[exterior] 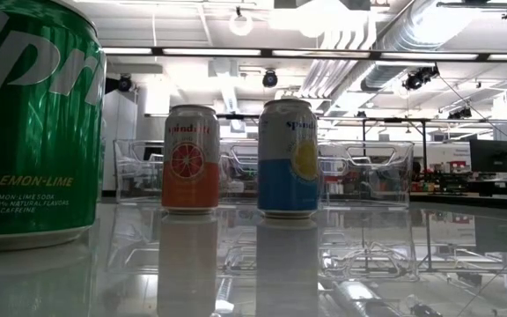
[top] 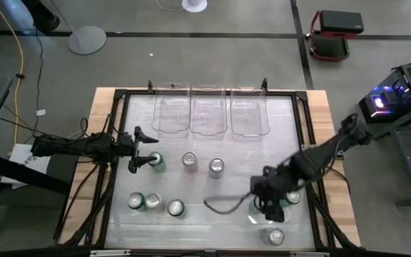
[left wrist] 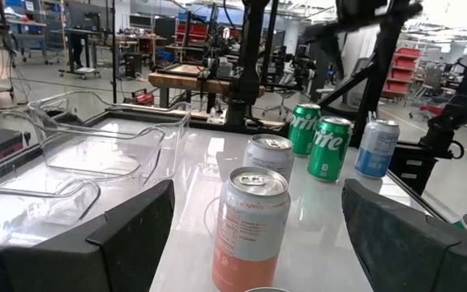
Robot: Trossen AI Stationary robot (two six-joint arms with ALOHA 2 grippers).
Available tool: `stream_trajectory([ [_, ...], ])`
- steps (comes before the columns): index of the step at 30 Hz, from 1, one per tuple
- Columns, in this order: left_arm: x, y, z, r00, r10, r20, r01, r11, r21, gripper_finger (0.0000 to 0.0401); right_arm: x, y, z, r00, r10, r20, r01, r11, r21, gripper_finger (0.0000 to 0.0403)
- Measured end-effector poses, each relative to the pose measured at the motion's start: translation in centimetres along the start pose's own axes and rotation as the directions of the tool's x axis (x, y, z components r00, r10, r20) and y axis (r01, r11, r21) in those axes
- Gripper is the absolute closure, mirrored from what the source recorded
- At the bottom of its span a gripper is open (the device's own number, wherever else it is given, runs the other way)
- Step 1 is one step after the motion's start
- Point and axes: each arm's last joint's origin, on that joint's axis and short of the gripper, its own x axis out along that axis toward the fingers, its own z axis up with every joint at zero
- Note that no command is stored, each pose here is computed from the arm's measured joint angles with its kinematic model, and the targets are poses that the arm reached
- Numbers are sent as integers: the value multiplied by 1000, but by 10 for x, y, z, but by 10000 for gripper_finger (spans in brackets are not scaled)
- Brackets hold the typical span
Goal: Sort soda cans
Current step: Put green soda can into the right transparent bin
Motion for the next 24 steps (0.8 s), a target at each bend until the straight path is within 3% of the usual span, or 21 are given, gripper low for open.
stream_trajectory([
  [3, 0, 0, 0, 1000, 0, -1, 0, 1000, 0, 71, 14, 4, -8, 990, -131, -42, 134, 988, 78, 84],
  [7, 0, 0, 0, 1000, 1, 0, -1, 1000, 0, 71, 33, 5, -9, 970, -203, -136, 218, 970, 110, 84],
  [18, 0, 0, 0, 1000, 2, 0, -2, 1000, 0, 71, 61, 5, -5, 962, -244, -120, 250, 967, 45, 84],
  [24, 0, 0, 0, 1000, 1, -1, -1, 1000, -3, 71, 73, -7, -16, 979, -178, -101, 184, 981, 62, 84],
])
